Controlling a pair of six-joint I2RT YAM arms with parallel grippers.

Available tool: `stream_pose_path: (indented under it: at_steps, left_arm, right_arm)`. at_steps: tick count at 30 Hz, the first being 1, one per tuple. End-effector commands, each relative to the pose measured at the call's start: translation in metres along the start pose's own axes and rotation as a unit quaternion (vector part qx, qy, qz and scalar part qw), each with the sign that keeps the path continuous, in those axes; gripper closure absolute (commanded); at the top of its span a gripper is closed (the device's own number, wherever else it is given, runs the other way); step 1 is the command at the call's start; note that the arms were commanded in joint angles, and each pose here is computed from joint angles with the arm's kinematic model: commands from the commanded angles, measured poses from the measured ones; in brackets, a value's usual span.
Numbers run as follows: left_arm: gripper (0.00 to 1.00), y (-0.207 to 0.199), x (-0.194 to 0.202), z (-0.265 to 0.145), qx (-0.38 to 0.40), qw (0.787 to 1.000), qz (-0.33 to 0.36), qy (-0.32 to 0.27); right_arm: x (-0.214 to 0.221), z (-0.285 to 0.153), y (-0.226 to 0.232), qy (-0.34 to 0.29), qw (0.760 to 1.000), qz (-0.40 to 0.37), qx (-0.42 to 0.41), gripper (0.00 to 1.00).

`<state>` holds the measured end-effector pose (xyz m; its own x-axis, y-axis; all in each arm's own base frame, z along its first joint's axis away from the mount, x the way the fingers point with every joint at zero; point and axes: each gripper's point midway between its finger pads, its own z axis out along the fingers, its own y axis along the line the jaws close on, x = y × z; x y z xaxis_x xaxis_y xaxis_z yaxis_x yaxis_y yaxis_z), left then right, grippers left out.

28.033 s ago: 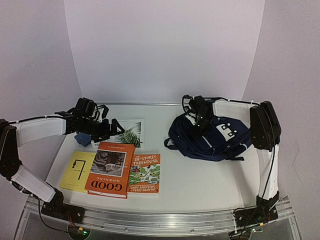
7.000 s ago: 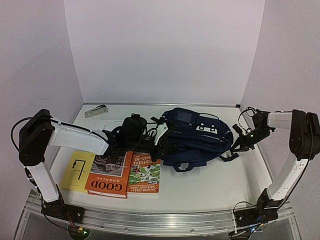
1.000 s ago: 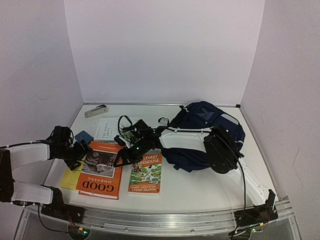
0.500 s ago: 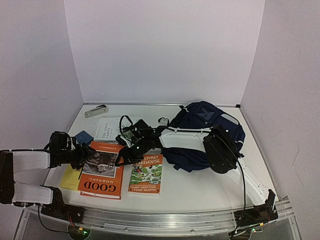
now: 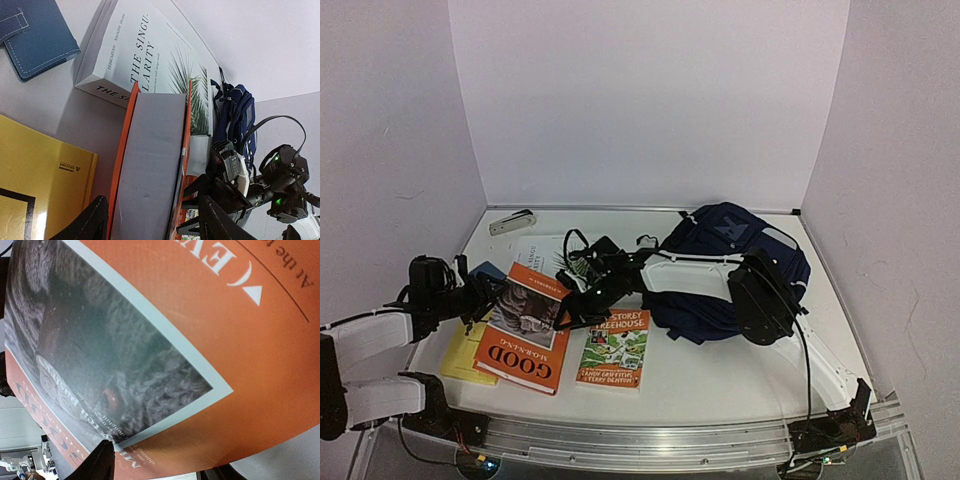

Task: Pack the student bag
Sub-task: Pick up the book from the center of the board.

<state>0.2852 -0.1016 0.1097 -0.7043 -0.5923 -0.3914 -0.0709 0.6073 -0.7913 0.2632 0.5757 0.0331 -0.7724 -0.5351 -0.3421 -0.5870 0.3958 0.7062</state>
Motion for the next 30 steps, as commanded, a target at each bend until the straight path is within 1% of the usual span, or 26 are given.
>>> stream_pose_path:
  at_steps: [1, 4, 9, 16, 19, 22, 24, 27, 30]
  left_arm:
    - [0.4, -0.04, 0.032, 0.002, 0.108, 0.99, 0.0, 0.096]
    - [0.4, -0.045, 0.036, 0.002, 0.124, 0.986, 0.003, 0.111]
    - [0.38, -0.045, 0.043, 0.003, 0.125, 0.983, 0.006, 0.136]
    - [0.4, -0.029, 0.051, 0.005, 0.08, 0.984, 0.011, 0.156]
    - [0.42, -0.024, 0.056, 0.006, 0.065, 0.984, 0.012, 0.168]
    - [0.5, -0.021, 0.06, 0.008, 0.059, 0.982, 0.014, 0.177]
    - [0.58, -0.024, 0.061, 0.008, 0.066, 0.982, 0.014, 0.179]
    - [0.69, -0.029, 0.057, 0.005, 0.075, 0.983, 0.019, 0.164]
    - [0.81, -0.03, 0.049, 0.0, 0.061, 0.987, 0.027, 0.143]
  right_arm:
    - [0.034, 0.032, -0.022, 0.045, 0.999, 0.003, 0.007, 0.44]
    - [0.032, 0.034, -0.02, 0.044, 0.999, 0.003, 0.001, 0.44]
    - [0.03, 0.037, -0.019, 0.043, 0.999, 0.004, -0.005, 0.44]
    - [0.021, 0.035, -0.013, 0.033, 0.999, -0.003, -0.009, 0.44]
    - [0.018, 0.035, -0.012, 0.03, 0.999, -0.004, -0.011, 0.44]
    - [0.018, 0.036, -0.012, 0.03, 0.999, -0.004, -0.011, 0.44]
    - [0.018, 0.036, -0.012, 0.031, 0.999, -0.004, -0.011, 0.44]
    - [0.017, 0.034, -0.011, 0.03, 0.999, -0.007, -0.011, 0.43]
    - [0.013, 0.029, -0.007, 0.025, 1.0, -0.01, -0.012, 0.41]
